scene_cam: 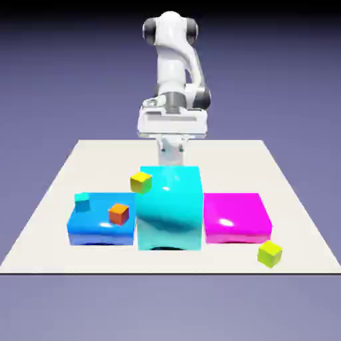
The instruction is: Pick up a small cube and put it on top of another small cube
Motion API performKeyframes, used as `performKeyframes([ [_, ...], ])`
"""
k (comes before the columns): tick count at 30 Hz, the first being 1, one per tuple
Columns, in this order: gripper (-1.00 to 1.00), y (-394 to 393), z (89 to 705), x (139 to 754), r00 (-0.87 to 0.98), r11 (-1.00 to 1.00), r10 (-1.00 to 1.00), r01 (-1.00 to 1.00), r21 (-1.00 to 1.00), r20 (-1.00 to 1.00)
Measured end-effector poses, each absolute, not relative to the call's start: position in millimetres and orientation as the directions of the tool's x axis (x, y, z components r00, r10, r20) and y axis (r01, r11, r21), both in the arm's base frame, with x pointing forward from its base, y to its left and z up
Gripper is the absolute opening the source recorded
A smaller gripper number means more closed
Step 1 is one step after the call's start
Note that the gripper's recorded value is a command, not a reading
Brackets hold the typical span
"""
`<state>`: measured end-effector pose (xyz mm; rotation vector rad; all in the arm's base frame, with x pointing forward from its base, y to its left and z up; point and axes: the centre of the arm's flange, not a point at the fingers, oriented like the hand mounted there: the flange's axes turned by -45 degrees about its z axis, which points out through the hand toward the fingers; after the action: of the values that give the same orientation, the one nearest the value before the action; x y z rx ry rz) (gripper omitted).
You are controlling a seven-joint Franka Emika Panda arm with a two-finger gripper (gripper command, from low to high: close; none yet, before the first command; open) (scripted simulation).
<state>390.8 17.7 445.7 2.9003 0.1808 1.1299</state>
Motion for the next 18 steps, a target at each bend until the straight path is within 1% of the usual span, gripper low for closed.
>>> performKeyframes([
  [8, 0.00, 71.8, 379.6, 444.4, 0.909, -0.989, 0.150, 0.141, 0.054, 0.389],
  [18, 0.00, 149.5, 291.2, 484.9, 0.995, -0.999, -0.040, -0.037, -0.037, 0.092],
])
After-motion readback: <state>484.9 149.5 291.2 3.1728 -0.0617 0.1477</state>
